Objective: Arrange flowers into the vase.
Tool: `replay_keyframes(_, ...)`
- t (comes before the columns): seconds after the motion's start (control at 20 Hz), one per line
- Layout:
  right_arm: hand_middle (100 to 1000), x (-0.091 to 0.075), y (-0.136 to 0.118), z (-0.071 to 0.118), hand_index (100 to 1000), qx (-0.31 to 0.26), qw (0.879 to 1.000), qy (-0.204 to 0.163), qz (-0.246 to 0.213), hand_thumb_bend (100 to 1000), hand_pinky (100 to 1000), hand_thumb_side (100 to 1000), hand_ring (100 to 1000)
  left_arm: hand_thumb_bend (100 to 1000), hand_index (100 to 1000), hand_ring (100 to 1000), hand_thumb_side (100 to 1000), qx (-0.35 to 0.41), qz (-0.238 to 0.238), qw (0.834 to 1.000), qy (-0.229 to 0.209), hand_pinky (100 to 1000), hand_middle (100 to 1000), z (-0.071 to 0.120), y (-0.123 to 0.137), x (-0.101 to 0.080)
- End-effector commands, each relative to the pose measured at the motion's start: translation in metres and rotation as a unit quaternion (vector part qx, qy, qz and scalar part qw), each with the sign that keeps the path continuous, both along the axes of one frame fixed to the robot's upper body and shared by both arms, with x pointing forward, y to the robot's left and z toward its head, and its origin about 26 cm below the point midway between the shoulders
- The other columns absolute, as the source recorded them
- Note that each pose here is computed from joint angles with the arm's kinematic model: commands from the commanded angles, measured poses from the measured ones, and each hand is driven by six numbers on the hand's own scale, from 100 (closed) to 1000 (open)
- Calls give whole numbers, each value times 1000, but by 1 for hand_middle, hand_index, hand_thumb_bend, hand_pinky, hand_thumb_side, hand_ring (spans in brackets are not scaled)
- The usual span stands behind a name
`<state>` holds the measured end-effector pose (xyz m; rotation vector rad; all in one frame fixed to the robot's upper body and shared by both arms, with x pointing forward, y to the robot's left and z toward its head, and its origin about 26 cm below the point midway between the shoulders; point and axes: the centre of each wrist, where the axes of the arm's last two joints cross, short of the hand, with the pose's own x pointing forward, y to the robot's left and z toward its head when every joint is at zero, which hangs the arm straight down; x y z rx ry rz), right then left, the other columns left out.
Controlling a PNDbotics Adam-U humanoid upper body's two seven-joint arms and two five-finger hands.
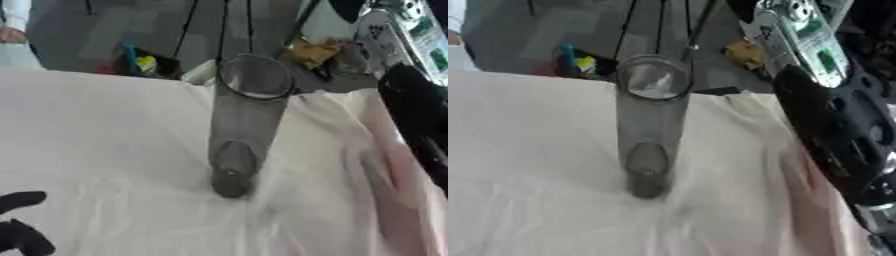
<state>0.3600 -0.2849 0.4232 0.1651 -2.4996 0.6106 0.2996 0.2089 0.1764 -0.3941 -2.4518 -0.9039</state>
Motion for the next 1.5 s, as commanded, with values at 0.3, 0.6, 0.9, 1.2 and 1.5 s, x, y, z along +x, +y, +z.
replay_keyframes(0.3, 100, -10, -4, 12, 100, -2, 1000, -17, -5, 100, 100, 684, 311, 100, 764, 579, 1000, 10, -4, 1000, -14, 410, 850, 8, -2, -2)
replay_keyframes(0.6, 100, -12, -6, 15, 100, 4, 1000, -29, -8, 100, 100, 675, 320, 100, 763, 579, 1000, 14, -2, 1000, -17, 409, 852, 8, -2, -2)
replay_keyframes(0.9, 100, -20, -10, 22, 100, 6, 997, -70, -17, 100, 100, 659, 328, 100, 763, 580, 1000, 21, -1, 1000, -13, 410, 853, 7, -1, -2)
replay_keyframes(1.2, 100, -20, -9, 25, 100, 22, 998, -65, -10, 100, 100, 655, 320, 100, 763, 581, 1000, 21, -1, 1000, -4, 412, 851, 5, 1, -3)
replay_keyframes(1.5, 100, -18, -3, 25, 100, 37, 999, -37, 8, 100, 100, 662, 305, 100, 763, 581, 1000, 17, -4, 1000, 4, 414, 849, 5, 1, -3)
